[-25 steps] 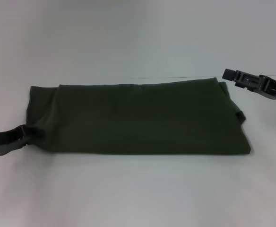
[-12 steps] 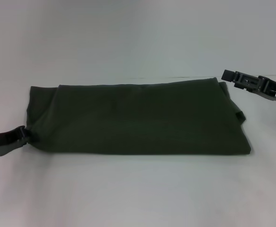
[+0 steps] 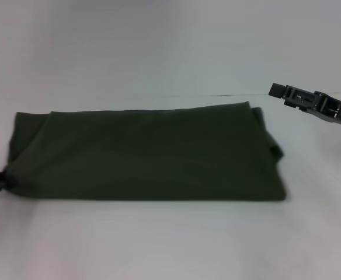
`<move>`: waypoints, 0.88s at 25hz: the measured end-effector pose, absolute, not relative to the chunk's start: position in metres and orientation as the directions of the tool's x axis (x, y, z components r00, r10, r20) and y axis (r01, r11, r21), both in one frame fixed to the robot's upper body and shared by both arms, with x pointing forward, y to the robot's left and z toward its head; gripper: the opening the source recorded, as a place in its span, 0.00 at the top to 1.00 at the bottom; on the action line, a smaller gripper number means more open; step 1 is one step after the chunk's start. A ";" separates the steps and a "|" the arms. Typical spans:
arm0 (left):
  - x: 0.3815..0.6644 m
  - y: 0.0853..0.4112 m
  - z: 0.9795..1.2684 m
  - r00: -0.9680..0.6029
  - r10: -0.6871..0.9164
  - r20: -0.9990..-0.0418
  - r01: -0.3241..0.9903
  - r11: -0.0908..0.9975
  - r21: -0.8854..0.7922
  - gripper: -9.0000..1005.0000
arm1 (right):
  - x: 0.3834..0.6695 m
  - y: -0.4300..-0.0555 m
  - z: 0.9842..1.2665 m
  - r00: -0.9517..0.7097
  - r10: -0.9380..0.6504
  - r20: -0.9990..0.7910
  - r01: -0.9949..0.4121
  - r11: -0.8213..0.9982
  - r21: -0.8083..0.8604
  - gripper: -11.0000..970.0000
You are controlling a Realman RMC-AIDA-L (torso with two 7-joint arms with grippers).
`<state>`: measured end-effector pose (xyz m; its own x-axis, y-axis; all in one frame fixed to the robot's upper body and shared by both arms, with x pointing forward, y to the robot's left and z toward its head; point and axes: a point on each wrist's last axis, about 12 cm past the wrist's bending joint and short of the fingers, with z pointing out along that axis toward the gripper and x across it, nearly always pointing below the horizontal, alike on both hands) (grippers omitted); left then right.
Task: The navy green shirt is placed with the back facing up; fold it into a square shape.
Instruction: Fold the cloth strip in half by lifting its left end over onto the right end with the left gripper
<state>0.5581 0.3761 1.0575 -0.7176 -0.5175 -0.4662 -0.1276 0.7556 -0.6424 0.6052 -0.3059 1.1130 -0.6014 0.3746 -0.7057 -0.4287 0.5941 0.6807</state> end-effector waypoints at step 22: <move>0.512 0.462 1.102 -0.570 -0.601 -0.560 -0.121 0.736 -0.667 0.96 | 0.619 -0.294 1.115 -0.577 0.402 -0.711 -0.406 0.614 0.677 0.06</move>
<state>0.5115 0.4615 1.1016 -0.5703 -0.6012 -0.5597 -0.1212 0.7356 -0.6665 0.6191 -0.2936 1.1153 -0.5769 0.4018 -0.7111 -0.4060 0.6144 0.6765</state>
